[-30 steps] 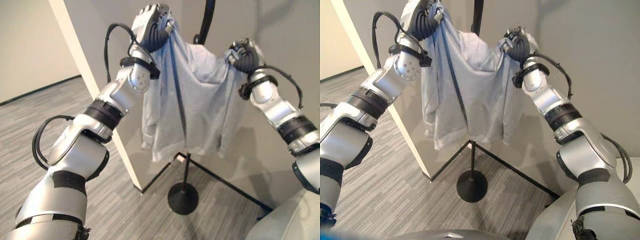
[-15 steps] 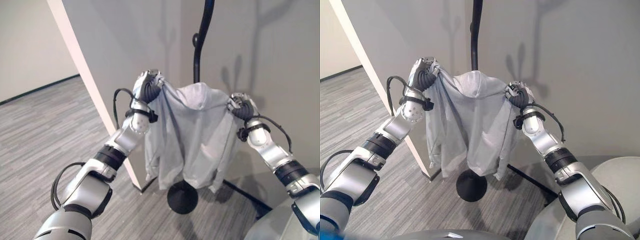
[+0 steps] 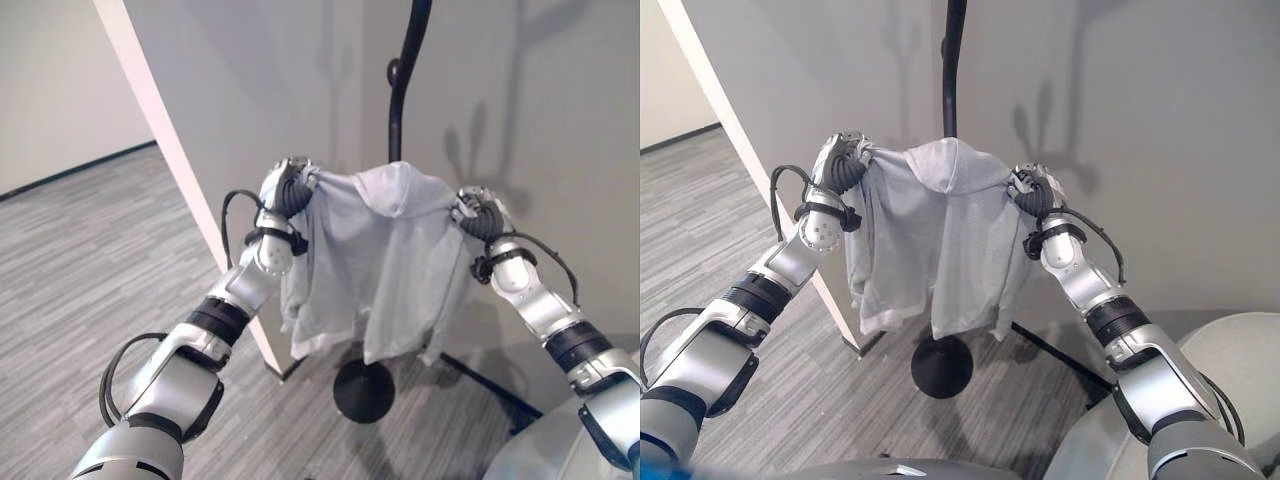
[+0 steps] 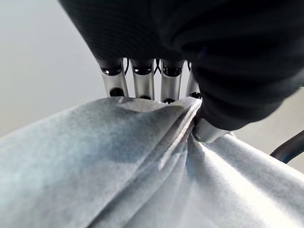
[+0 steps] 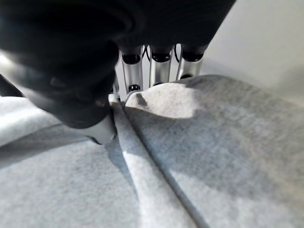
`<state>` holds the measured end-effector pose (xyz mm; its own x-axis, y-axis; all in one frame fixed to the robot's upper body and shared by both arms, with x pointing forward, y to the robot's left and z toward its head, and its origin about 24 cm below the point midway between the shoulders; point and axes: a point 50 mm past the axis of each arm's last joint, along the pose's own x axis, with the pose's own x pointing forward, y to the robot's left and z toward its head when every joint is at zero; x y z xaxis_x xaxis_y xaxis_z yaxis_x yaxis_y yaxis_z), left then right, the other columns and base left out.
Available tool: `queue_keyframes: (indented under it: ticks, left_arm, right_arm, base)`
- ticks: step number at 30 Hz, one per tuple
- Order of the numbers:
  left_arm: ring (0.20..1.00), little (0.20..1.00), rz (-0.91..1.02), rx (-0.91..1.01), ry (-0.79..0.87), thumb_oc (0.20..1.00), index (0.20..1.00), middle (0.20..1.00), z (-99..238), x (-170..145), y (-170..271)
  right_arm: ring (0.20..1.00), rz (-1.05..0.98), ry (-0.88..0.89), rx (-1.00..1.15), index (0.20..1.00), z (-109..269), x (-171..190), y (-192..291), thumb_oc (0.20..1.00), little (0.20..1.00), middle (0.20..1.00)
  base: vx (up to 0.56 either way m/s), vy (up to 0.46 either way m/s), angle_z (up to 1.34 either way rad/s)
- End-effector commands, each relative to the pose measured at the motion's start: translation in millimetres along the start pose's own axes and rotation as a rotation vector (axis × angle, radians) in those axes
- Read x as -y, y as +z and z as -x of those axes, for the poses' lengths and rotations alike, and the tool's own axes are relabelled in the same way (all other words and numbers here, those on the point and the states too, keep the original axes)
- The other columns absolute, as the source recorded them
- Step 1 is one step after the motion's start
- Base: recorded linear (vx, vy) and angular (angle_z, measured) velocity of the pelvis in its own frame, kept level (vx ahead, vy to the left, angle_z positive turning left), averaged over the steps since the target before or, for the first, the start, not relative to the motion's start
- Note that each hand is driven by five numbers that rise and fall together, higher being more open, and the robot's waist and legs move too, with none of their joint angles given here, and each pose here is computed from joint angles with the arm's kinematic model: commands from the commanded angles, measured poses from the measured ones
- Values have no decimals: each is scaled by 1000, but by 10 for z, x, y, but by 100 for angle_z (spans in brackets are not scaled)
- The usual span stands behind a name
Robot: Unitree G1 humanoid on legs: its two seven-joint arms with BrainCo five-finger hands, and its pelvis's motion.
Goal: Hang the clothes on the sofa on the clothes rack.
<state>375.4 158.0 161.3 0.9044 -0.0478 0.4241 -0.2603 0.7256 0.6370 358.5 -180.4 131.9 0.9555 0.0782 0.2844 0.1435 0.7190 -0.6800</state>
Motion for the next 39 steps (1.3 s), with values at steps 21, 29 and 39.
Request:
queue_keyframes:
  ticks: [21, 29, 39]
  left_arm:
    - [1000, 1000, 4, 26, 33, 1000, 1000, 1000, -215, -78, 122]
    - [1000, 1000, 3, 17, 39, 1000, 1000, 1000, -192, -96, 87]
    - [1000, 1000, 25, 45, 50, 1000, 1000, 1000, -183, -154, 124]
  right_arm:
    - [1000, -67, -26, 21, 1000, -66, -5, 58, 1000, 1000, 1000]
    - [1000, -66, -32, 7, 1000, -21, 12, 5, 1000, 1000, 1000]
    - [1000, -91, -66, 21, 1000, 41, 118, -9, 1000, 1000, 1000]
  base:
    - [0, 0, 0]
    - [0, 0, 0]
    - [0, 0, 0]
